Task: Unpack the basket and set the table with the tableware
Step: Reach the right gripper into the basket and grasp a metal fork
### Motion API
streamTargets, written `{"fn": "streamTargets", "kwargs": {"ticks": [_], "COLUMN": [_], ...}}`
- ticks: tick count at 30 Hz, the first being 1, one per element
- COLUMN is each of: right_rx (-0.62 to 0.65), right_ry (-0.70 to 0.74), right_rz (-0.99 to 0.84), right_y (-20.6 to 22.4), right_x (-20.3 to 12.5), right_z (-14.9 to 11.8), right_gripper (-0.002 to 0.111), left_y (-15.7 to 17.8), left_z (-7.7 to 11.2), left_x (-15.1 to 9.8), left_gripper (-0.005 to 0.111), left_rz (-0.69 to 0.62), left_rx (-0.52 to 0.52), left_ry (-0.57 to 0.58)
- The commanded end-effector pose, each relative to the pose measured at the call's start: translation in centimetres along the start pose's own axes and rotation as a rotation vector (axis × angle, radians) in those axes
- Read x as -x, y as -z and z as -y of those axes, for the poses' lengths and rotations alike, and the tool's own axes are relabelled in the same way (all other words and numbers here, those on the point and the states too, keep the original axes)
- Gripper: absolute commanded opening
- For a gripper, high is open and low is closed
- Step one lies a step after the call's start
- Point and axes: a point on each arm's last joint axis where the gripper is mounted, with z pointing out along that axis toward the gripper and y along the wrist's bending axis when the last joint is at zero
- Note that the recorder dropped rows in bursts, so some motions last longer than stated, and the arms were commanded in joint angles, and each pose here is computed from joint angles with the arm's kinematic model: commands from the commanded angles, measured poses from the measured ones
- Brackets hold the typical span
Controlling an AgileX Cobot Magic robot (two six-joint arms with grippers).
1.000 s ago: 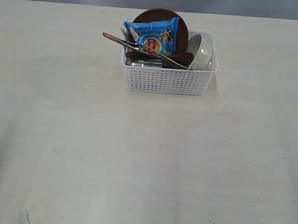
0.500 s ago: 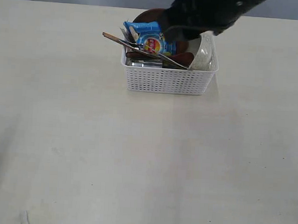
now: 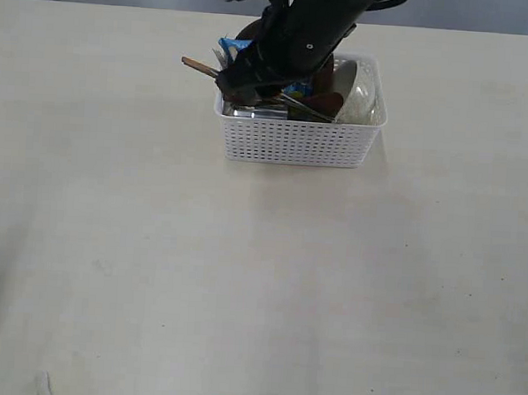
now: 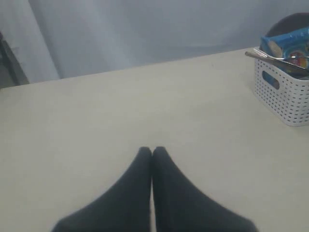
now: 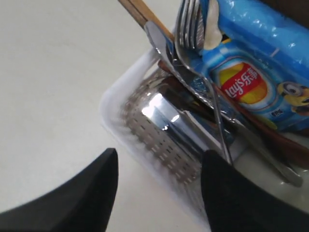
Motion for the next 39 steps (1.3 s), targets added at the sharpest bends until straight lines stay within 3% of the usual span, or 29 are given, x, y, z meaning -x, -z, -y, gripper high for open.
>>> {"fn": "streamTargets", "kwargs": {"ticks": [1, 13, 29, 31, 39], "right_rx": [-0.048, -0.113, -0.189, -0.189, -0.189], "right_ry": [0.05, 0.065, 0.09, 0.09, 0.092], "right_rz": [-0.012, 0.069, -0.009, -0.01, -0.011], "right_y": [-1.0, -3.1, -5.8, -5.9, -5.7], "right_x": [0.1, 0.7, -0.4, -0.4, -0.3], "right_z": [0.6, 1.2, 2.2, 2.2, 2.1], "right_gripper": [0.051, 0.051, 0.049, 0.043, 0.0], "left_y": [0.0, 0.0, 0.0, 0.0, 0.0], "left_z": [0.0, 0.0, 0.0, 0.0, 0.0], "left_x": [-0.1, -0.1, -0.1, -0.1, -0.1], "left_gripper": [0.0, 0.0, 0.0, 0.0, 0.0], "left_rz": [0.002, 0.002, 0.002, 0.002, 0.002], "left_rx": [0.0, 0.0, 0.0, 0.0, 0.002], "left_ry": [0.002, 0.002, 0.003, 0.003, -0.004]}}
